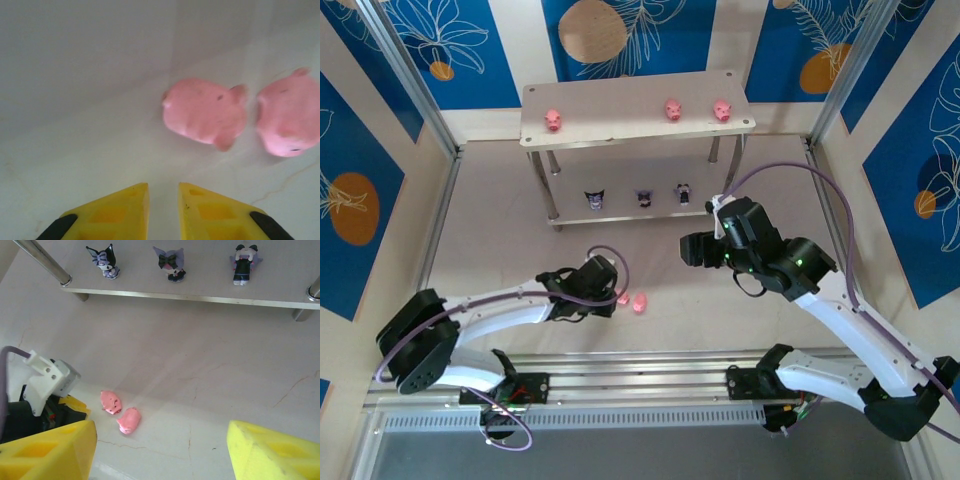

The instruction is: Place and organize the plastic toys onto the shelf

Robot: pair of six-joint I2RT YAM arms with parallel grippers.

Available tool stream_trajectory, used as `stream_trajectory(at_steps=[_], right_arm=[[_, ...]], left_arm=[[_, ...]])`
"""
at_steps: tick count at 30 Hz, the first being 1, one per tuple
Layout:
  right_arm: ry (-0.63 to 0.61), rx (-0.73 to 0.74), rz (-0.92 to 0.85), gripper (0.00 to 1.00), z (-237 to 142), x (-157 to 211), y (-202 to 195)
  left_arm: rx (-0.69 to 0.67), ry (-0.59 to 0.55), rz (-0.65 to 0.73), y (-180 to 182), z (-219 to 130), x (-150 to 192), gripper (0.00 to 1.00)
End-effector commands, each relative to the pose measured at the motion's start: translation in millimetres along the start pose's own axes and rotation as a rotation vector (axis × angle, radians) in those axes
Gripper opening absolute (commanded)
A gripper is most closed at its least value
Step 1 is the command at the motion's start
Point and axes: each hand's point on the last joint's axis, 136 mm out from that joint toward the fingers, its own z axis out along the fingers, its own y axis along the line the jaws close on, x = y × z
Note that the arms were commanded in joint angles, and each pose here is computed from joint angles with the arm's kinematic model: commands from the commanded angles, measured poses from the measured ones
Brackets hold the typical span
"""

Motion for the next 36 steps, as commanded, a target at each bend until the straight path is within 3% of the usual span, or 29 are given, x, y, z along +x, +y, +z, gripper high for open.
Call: stream_trajectory(at_steps=[1, 16, 29, 36], right_arm=[[-0.024, -0.018, 0.015, 0.70, -5, -2, 1], [-0.036, 0.000, 0.020, 0.70, -7, -1, -9], [-0.030, 0.010, 0.022, 0.70, -6, 1, -14], [-0.030, 0.014, 0.024, 0.70, -4, 1, -15]], left_arm=[[0.009, 0.013, -0.003, -4, 8, 3, 0.23], [-0.054, -0.053, 0.021, 16, 19, -42, 0.24], [-0.023, -0.070, 0.054, -2, 33, -74, 0.25], [-0.072, -0.145, 0.051, 12, 11, -92, 0.36]])
